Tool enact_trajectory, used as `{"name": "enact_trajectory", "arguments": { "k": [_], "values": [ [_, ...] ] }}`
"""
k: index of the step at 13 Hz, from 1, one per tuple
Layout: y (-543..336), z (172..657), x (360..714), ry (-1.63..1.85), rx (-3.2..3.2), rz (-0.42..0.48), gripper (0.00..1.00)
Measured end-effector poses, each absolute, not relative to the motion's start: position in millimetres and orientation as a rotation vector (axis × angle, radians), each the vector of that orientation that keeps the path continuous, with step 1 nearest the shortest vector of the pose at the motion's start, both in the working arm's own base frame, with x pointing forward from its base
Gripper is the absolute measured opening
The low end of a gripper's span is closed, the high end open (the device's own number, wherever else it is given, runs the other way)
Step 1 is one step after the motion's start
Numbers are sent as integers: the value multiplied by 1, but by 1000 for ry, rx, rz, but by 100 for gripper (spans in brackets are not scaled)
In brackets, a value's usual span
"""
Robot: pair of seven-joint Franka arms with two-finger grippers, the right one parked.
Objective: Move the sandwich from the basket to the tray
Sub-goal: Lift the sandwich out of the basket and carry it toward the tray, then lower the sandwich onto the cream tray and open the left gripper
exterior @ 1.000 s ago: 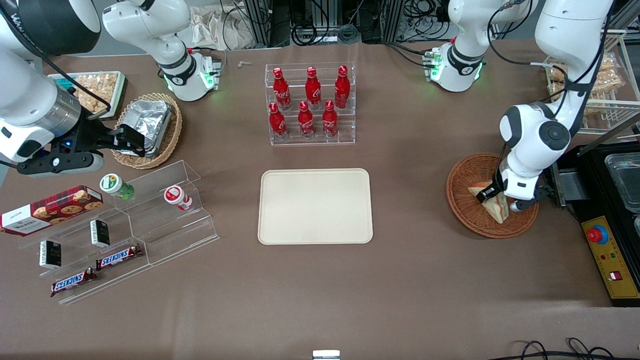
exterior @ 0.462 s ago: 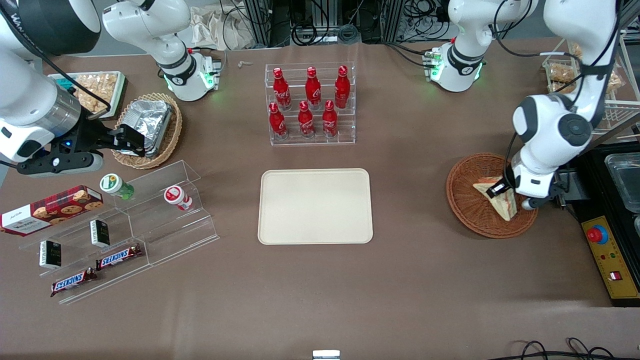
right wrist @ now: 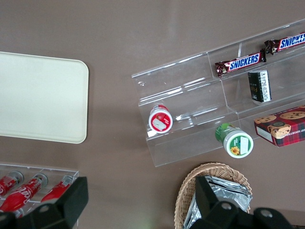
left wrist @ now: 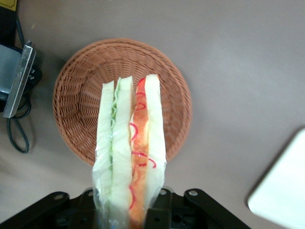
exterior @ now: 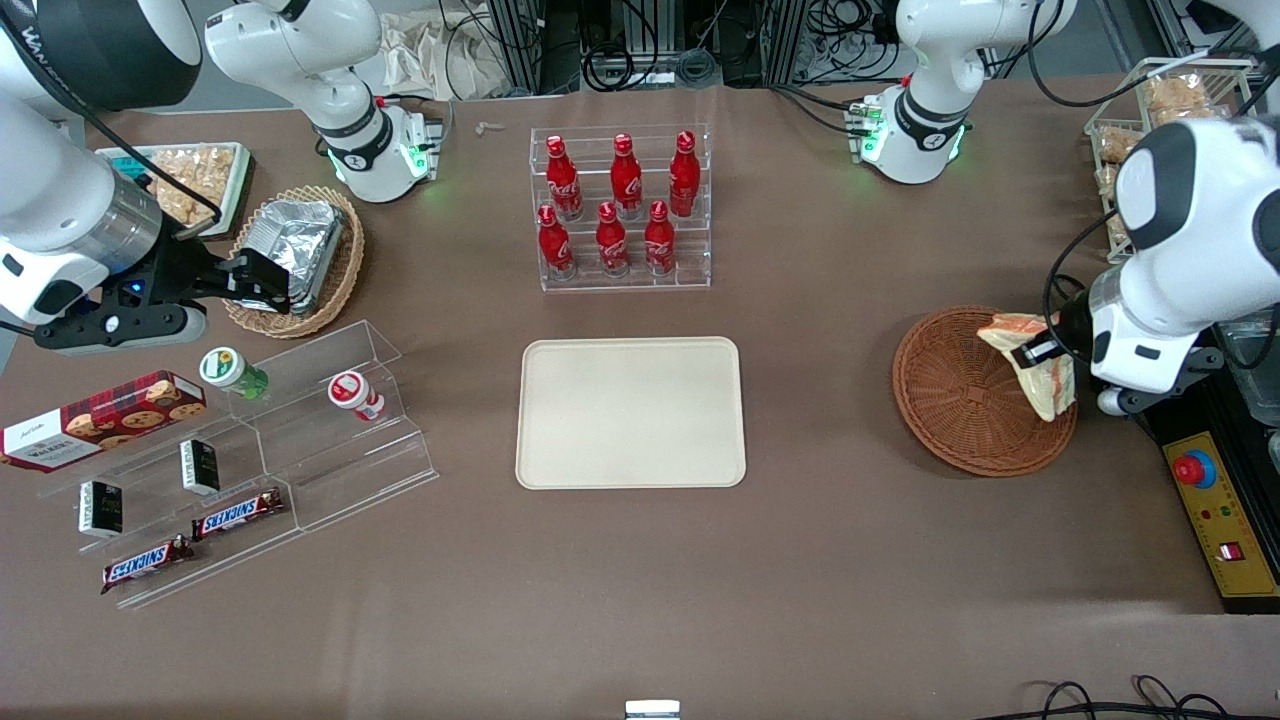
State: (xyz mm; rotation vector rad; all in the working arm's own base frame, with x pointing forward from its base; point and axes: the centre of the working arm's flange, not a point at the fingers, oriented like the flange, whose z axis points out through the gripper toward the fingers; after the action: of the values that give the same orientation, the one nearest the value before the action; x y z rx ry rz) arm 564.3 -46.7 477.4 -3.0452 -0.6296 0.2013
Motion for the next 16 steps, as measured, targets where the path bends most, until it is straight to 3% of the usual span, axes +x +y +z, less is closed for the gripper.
{"name": "enact_trajectory", "arguments": {
  "k": [4,6,10,16],
  "values": [
    [-159,515,550,-346,-3100,176,21],
    [-219,505,536,-180,-3122,194,21],
    [-318,441,526,78,-3168,205,21],
    [-413,325,514,248,-3168,118,21]
  ]
}}
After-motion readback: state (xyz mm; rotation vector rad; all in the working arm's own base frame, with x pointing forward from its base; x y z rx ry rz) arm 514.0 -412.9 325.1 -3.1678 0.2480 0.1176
